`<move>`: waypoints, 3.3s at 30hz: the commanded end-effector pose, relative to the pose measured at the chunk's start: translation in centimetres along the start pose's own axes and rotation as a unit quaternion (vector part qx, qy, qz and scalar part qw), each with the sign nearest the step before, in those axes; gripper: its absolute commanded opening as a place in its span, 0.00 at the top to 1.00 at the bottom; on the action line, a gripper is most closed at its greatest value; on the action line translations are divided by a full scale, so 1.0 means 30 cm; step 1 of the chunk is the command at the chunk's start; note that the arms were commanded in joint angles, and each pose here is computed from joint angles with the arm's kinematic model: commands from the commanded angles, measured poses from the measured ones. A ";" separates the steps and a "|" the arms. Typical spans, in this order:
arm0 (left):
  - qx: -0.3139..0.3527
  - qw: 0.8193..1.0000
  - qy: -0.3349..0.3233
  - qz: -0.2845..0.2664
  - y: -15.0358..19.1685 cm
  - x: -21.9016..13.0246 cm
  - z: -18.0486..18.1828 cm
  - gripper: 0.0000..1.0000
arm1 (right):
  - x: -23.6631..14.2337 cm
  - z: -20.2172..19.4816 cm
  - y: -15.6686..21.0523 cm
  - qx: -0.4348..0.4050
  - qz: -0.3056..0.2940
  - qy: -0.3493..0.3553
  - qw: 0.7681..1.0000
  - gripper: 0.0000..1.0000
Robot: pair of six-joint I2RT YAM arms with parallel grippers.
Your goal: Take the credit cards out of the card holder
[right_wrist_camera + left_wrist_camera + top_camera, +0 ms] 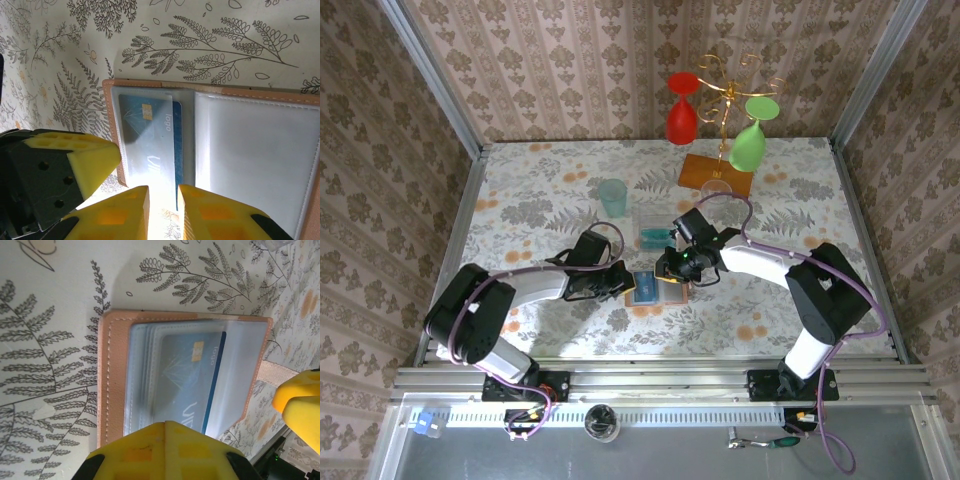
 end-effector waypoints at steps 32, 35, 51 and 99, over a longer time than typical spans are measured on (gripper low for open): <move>0.001 1.000 -0.015 -0.009 0.002 -0.019 0.029 0.98 | 0.116 0.027 0.004 -0.002 0.042 -0.006 0.999 0.74; -0.001 1.000 -0.016 -0.007 0.007 -0.017 0.034 0.98 | 0.119 0.024 0.004 -0.002 0.043 -0.004 0.999 0.74; -0.005 1.000 -0.023 0.000 0.016 -0.009 0.047 0.98 | 0.141 0.010 0.006 -0.009 0.045 0.006 0.999 0.76; 0.037 0.999 -0.026 -0.009 -0.044 -0.075 -0.047 0.98 | 0.056 0.038 0.019 -0.035 0.007 0.018 0.999 0.71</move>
Point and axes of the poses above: each hand's point on the last joint's axis, 136 mm out from that joint toward the fingers, its own x axis out along the fingers, its own z axis along the line the jaws close on, y = z × x, the point moved 10 cm from there along -x, back along the fingers, and after that the axes turned 15 degrees about x, right-handed, at the moved point
